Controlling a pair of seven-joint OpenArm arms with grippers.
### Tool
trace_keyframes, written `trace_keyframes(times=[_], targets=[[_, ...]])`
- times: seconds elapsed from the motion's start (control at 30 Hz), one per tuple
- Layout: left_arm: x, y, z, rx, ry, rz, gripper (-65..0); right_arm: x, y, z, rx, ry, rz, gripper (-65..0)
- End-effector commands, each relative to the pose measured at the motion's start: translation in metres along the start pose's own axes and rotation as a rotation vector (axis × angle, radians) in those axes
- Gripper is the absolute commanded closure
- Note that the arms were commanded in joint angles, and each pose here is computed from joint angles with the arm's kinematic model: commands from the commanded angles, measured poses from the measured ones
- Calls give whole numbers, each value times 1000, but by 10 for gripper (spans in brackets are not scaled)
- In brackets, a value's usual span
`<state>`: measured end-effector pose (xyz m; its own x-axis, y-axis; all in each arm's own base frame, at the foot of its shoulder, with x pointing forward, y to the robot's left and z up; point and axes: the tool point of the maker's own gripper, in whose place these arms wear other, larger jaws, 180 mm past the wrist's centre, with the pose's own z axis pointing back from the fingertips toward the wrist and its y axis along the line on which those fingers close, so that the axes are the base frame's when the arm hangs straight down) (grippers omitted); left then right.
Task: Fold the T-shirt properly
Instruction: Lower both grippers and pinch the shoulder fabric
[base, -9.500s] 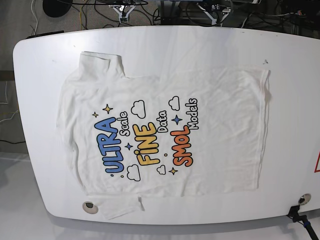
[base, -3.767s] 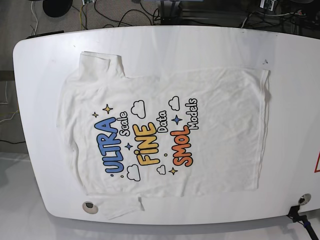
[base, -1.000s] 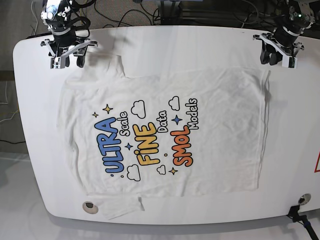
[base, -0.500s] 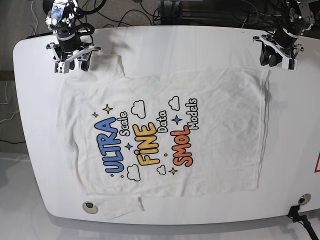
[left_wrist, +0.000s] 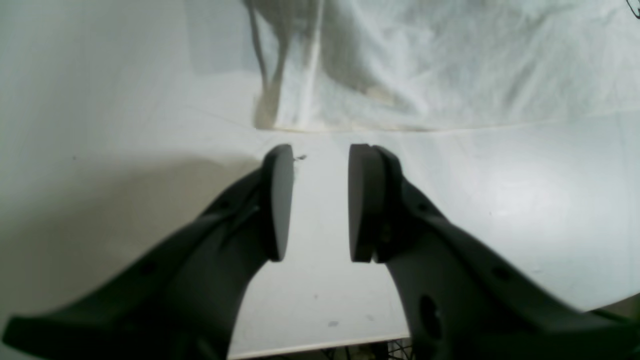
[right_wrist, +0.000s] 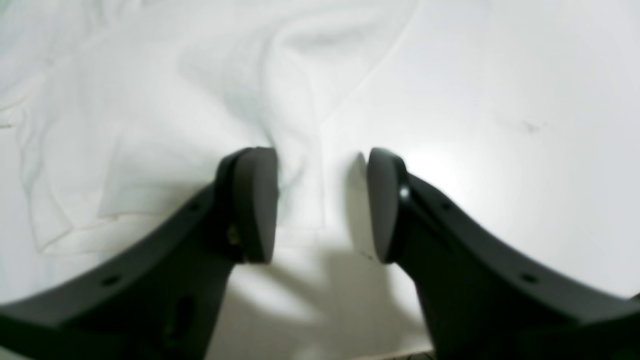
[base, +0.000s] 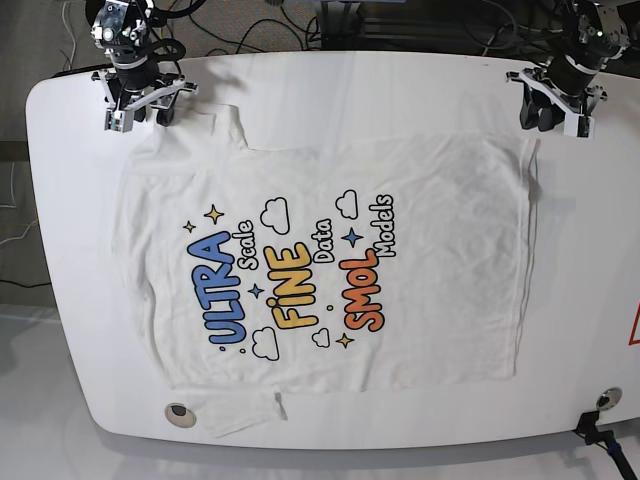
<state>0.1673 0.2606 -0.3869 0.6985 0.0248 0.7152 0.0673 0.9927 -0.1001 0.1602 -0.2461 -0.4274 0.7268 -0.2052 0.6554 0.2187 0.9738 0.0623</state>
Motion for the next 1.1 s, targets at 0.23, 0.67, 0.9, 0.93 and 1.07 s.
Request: trace_keyframes(times=[0.23,0.67,0.9,0.93,1.07], targets=[[18,4,-7,-5,-54,25,-186,-10,2,3,7,42,-1,0],[4,12,-14,9,-25,74,-179,-2,3,2,17,8,3,-178],[-1,22,-10,37,-12,88,-179,0,3,1,17,6,-2,-151],[-3,26,-9,46,-9,99,-178,-3,4,1,18,13,0,-133],[-4,36,-6,49,-29,176,-180,-1,5,0,21,11,2,-71]])
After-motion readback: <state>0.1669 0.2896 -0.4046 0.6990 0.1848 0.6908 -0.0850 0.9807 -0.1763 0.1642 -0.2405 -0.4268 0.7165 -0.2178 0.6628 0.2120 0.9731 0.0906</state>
